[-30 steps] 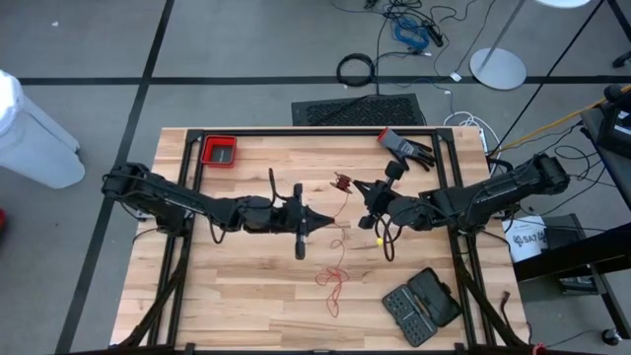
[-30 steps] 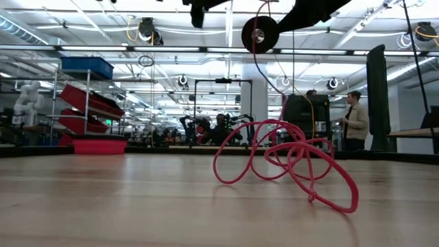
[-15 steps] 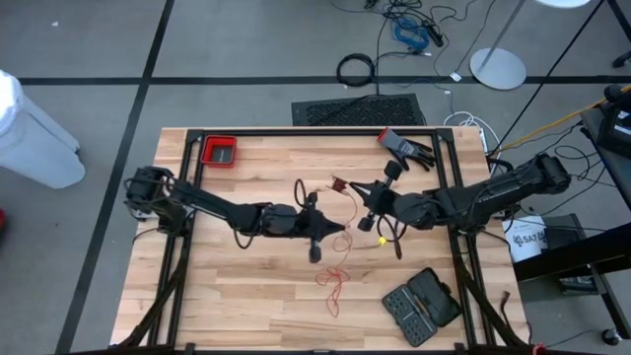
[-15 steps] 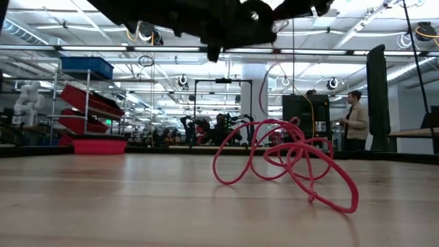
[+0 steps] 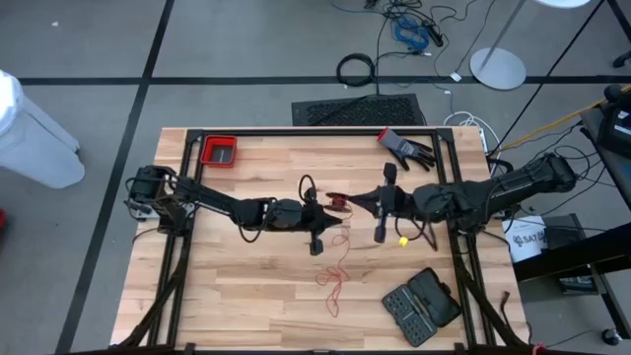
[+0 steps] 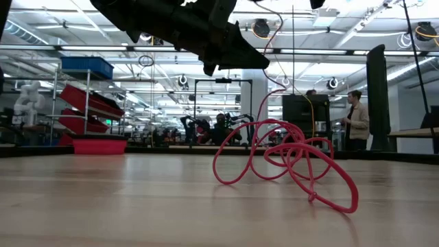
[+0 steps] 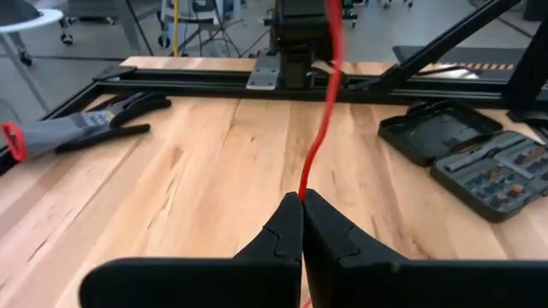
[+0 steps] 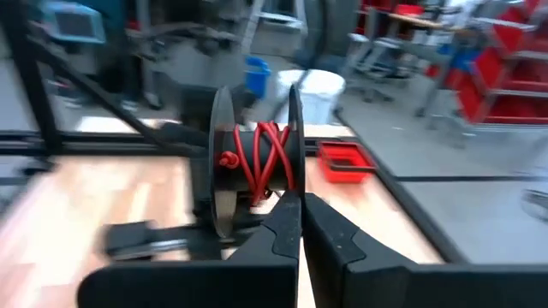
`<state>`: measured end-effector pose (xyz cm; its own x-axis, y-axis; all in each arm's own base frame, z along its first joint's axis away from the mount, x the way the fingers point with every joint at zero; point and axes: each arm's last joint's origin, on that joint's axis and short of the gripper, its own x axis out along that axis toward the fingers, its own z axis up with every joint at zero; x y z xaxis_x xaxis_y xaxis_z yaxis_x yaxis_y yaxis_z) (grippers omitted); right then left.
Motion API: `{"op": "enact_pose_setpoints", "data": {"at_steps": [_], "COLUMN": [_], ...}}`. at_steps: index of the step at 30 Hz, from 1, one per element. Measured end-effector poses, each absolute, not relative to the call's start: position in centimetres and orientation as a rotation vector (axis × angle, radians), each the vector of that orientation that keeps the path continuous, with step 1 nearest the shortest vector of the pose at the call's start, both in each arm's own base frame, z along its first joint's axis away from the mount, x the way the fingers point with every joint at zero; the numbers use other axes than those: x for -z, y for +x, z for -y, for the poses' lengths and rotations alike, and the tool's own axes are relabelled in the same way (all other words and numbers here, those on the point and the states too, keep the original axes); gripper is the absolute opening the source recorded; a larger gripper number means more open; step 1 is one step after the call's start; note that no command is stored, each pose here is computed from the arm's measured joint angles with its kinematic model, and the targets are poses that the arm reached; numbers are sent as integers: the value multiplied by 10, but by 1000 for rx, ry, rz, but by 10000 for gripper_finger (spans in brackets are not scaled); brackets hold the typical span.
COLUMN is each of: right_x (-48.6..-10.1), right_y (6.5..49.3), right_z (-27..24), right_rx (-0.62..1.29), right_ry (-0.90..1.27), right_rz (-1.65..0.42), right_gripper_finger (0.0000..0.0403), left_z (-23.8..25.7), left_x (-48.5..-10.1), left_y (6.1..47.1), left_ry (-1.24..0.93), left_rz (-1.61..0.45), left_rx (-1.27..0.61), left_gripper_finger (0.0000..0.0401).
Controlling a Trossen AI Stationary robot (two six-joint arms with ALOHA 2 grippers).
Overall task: Coil cords
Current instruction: Uncoil the red wire from the spool
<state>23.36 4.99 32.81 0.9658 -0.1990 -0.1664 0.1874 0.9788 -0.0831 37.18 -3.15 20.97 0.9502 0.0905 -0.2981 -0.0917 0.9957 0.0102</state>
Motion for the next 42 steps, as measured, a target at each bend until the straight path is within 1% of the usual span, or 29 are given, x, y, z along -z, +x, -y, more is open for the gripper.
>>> {"op": "enact_pose_setpoints", "data": {"at_steps": [8,17,25,34,39,42], "right_x": [-329,-323,-316,-311,-310,-308], "right_y": [218,213,210,206,207,208], "right_z": [-52,-51,-48,-43,-41,-41], "right_rx": [153,163,236,400,450,478], "right_ry": [-43,-22,-39,-83,-98,-115], "right_rz": [-231,-302,-371,-407,-405,-418], "right_gripper_finger": [0,0,0,0,0,0], "left_z": [24,17,15,24,31,34], "left_x": [-223,-238,-260,-288,-293,-297], "left_y": [361,341,319,301,301,304], "left_ry": [3,49,64,46,37,19], "left_rz": [-349,-441,-471,-386,-334,-287], "left_rx": [-120,-234,-271,-241,-208,-153], "left_gripper_finger": [0,0,0,0,0,0]}}
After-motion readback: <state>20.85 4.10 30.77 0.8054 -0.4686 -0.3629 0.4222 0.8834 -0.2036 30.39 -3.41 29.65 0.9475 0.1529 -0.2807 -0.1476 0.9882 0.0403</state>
